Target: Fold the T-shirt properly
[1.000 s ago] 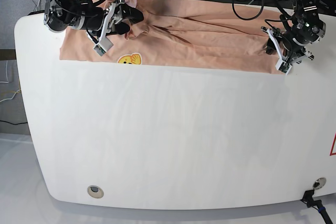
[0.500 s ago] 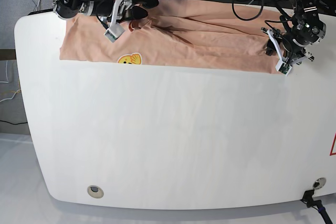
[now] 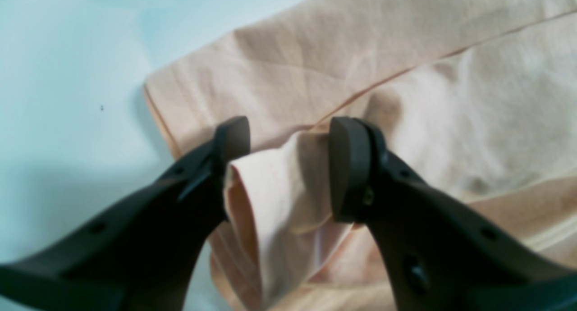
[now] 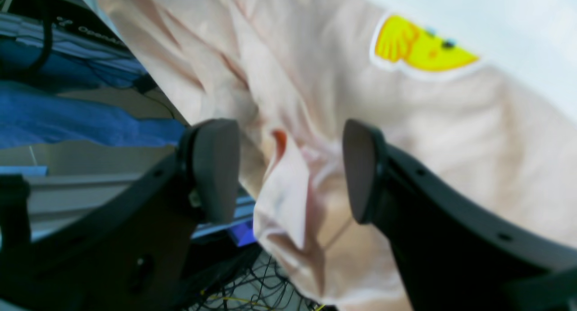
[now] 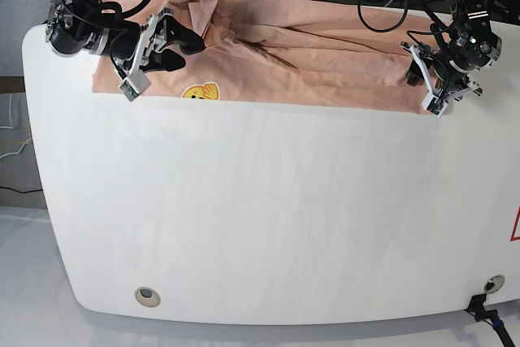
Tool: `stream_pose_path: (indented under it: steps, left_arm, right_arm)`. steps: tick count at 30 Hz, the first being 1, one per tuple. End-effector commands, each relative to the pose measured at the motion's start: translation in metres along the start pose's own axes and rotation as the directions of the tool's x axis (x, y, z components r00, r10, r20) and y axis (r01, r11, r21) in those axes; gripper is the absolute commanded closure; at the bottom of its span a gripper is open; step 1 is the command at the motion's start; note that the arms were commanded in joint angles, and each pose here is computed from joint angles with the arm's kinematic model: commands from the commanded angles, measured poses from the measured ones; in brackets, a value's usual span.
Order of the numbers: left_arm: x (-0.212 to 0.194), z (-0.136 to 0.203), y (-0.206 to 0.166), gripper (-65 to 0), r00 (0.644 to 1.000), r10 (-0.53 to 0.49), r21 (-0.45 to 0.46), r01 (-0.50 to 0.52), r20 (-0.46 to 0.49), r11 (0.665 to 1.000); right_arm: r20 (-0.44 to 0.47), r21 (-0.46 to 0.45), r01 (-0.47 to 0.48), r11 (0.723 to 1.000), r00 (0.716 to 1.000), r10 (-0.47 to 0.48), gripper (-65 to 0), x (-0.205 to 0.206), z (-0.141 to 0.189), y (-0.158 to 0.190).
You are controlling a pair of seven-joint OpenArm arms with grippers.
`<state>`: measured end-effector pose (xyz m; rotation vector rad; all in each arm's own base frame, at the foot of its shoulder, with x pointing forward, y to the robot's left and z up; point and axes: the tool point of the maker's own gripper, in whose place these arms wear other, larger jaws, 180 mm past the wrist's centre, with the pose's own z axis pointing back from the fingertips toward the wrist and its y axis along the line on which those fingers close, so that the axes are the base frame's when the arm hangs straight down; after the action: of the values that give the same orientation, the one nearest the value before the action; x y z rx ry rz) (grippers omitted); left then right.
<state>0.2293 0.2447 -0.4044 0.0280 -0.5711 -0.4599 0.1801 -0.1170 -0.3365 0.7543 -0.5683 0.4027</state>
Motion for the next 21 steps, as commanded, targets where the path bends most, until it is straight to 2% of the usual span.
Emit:
stream_pose_path:
  steps: [1, 3, 9, 18, 21]
  left_arm:
    - [0.009, 0.004, 0.007, -27.1, 1.0, -0.01, 0.018, 0.009, 0.027, 1.0]
    - [0.009, 0.004, 0.007, -27.1, 1.0, -0.01, 0.018, 0.009, 0.027, 1.0]
    - [0.009, 0.004, 0.007, -27.1, 1.0, -0.01, 0.018, 0.009, 0.027, 1.0]
    - [0.009, 0.004, 0.007, -27.1, 1.0, -0.01, 0.018, 0.009, 0.027, 1.0]
    - [0.009, 0.004, 0.007, -27.1, 1.0, -0.01, 0.018, 0.009, 0.027, 1.0]
  right_arm:
    - [-0.002, -0.025, 0.002, 1.0, 1.0, -0.002, -34.7, 0.0, 0.001, -0.008]
    - [-0.027, -0.052, 0.013, 0.999, 1.0, -0.014, -34.7, -0.007, -0.001, -0.014]
    - [-0.026, -0.036, 0.042, 0.998, 0.999, -0.043, -34.6, -0.014, -0.008, -0.007]
    - [-0.103, 0.117, 0.132, 0.984, 0.987, -0.12, -34.4, -0.055, -0.04, 0.048]
    - [-0.115, 0.134, 0.156, 0.979, 0.983, -0.141, -34.3, -0.063, -0.042, 0.057]
